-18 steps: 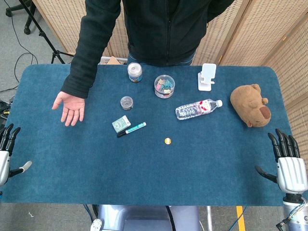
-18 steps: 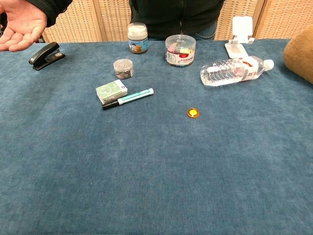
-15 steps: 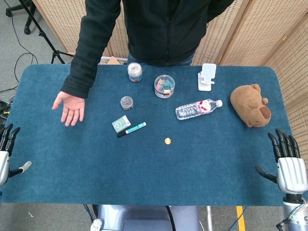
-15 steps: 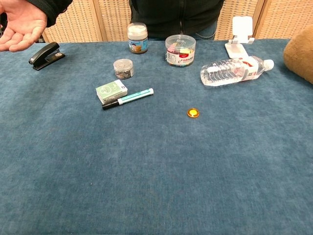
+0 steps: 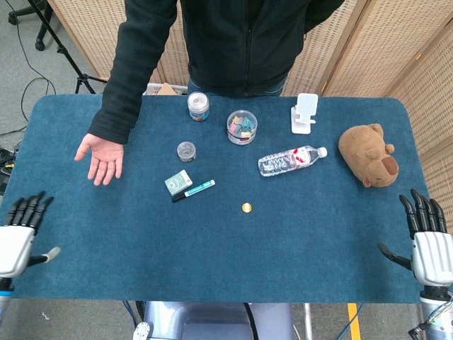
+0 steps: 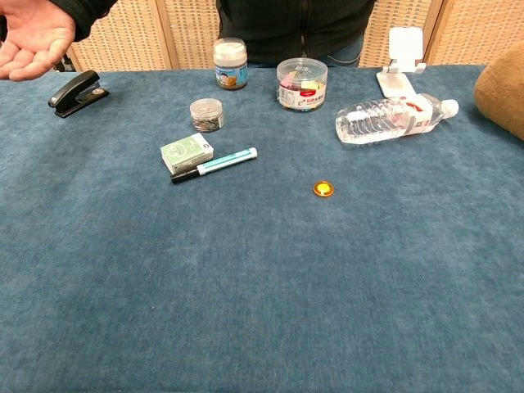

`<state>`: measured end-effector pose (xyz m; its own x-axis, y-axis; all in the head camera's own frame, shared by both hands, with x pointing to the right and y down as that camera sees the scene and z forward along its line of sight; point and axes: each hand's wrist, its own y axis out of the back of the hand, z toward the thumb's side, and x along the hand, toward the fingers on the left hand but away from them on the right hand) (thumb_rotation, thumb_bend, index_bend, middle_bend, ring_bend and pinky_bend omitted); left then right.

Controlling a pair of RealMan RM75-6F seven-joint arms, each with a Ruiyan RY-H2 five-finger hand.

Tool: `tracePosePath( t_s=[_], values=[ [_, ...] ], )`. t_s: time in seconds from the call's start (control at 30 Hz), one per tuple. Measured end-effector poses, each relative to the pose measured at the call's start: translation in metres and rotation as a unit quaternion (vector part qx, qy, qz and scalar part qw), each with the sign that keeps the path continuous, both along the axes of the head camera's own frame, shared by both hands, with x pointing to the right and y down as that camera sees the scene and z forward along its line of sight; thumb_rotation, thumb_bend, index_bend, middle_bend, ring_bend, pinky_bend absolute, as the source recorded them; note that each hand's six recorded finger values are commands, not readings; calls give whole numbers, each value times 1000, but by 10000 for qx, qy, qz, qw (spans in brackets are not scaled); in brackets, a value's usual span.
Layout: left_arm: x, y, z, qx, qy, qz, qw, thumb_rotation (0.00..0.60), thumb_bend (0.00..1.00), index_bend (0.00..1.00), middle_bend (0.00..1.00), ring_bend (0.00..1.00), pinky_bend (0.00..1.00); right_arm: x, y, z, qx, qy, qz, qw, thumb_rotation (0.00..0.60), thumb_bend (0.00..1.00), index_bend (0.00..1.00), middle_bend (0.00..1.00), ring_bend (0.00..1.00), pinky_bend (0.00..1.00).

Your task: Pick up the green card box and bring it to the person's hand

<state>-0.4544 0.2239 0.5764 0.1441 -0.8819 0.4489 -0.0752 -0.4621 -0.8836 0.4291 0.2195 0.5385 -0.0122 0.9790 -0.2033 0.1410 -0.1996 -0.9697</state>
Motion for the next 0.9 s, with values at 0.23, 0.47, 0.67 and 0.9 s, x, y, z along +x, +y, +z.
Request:
tracePosePath(
  t_s=[0.23,0.47,0.67,0.9],
  values=[
    [42,1,44,-1024,232,871,9906,600,0,89,0,0,26,6,-2,4,-96,10,82,9999,600,0,0,0,0,1],
    [92,-39,77,-1408,474,1173,9819,600,0,98,0,0,26,10,-3,5,-110,25,151,9998,600,0,0,0,0,1],
    [124,-78,98,-1491,658,936,9822,600,0,107,0,0,26,14,-4,8,-159,52,220,9996,600,0,0,0,0,1],
    [159,-115,119,-1606,729,743,9815,600,12,115,0,0,26,15,-5,12,-218,64,240,9995,600,0,0,0,0,1]
  ],
)
